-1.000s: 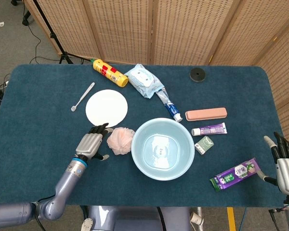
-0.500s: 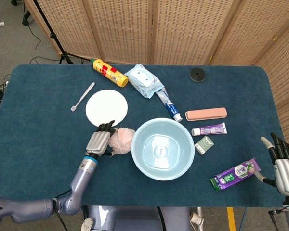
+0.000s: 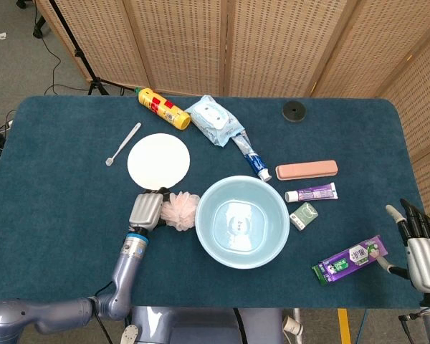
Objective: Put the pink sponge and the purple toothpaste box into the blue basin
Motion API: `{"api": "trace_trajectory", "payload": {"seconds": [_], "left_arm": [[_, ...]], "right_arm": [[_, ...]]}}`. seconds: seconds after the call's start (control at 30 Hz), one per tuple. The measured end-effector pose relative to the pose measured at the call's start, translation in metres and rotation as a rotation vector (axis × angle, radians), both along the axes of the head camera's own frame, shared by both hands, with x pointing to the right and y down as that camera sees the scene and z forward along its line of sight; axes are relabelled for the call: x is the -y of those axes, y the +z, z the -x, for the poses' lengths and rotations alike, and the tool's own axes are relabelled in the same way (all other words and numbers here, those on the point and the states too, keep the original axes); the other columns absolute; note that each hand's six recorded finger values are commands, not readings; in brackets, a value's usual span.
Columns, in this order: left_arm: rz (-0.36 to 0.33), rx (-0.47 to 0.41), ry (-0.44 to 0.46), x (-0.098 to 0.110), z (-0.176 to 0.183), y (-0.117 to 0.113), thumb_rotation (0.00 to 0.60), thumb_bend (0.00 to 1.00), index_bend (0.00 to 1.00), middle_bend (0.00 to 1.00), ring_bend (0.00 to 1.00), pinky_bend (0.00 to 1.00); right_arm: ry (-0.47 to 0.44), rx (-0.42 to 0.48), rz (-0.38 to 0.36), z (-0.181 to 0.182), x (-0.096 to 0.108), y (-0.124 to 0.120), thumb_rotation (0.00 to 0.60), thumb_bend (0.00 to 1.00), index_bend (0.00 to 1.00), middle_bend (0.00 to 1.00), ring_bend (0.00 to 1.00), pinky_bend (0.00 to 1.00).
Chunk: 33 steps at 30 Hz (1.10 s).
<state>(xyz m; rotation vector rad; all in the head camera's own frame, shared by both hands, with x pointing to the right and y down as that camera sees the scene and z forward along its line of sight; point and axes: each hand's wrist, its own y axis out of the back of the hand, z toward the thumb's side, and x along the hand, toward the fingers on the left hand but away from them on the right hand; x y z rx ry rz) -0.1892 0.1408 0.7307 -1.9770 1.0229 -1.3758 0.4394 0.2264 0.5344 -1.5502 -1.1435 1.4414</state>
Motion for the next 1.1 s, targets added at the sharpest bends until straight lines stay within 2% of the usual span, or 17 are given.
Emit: {"api": "trace_trajectory", "payload": {"seconds": [0.27, 0.5, 0.67, 0.87, 1.1], "left_arm": [[-0.087, 0.009, -0.035, 0.031, 0.03, -0.023, 0.6, 0.42, 0.78, 0.4, 0.42, 0.33], [-0.18, 0.005, -0.084, 0.072, 0.068, -0.065, 0.6, 0.42, 0.79, 0.41, 0.42, 0.33], [-0.226, -0.039, -0.101, 0.09, 0.072, -0.092, 0.6, 0.42, 0.79, 0.41, 0.42, 0.33], [-0.246, -0.147, -0.086, 0.091, 0.045, -0.114, 0.6, 0.42, 0.79, 0.41, 0.42, 0.33], [-0.228, -0.262, 0.0, 0.065, -0.003, -0.123, 0.6, 0.41, 0.79, 0.41, 0.42, 0.33]], "right_arm": [[-0.005, -0.011, 0.007, 0.002, -0.001, 0.002, 0.6, 0.02, 0.11, 0.0, 0.0, 0.09], [-0.009, -0.015, 0.008, 0.005, -0.002, 0.003, 0.6, 0.03, 0.11, 0.0, 0.0, 0.09], [-0.011, -0.017, 0.011, 0.006, -0.002, 0.004, 0.6, 0.03, 0.11, 0.0, 0.0, 0.09], [-0.006, -0.01, 0.007, 0.005, -0.002, 0.002, 0.6, 0.02, 0.11, 0.0, 0.0, 0.09], [0.012, 0.005, -0.003, 0.0, 0.0, -0.002, 0.6, 0.02, 0.11, 0.0, 0.0, 0.09]]}}
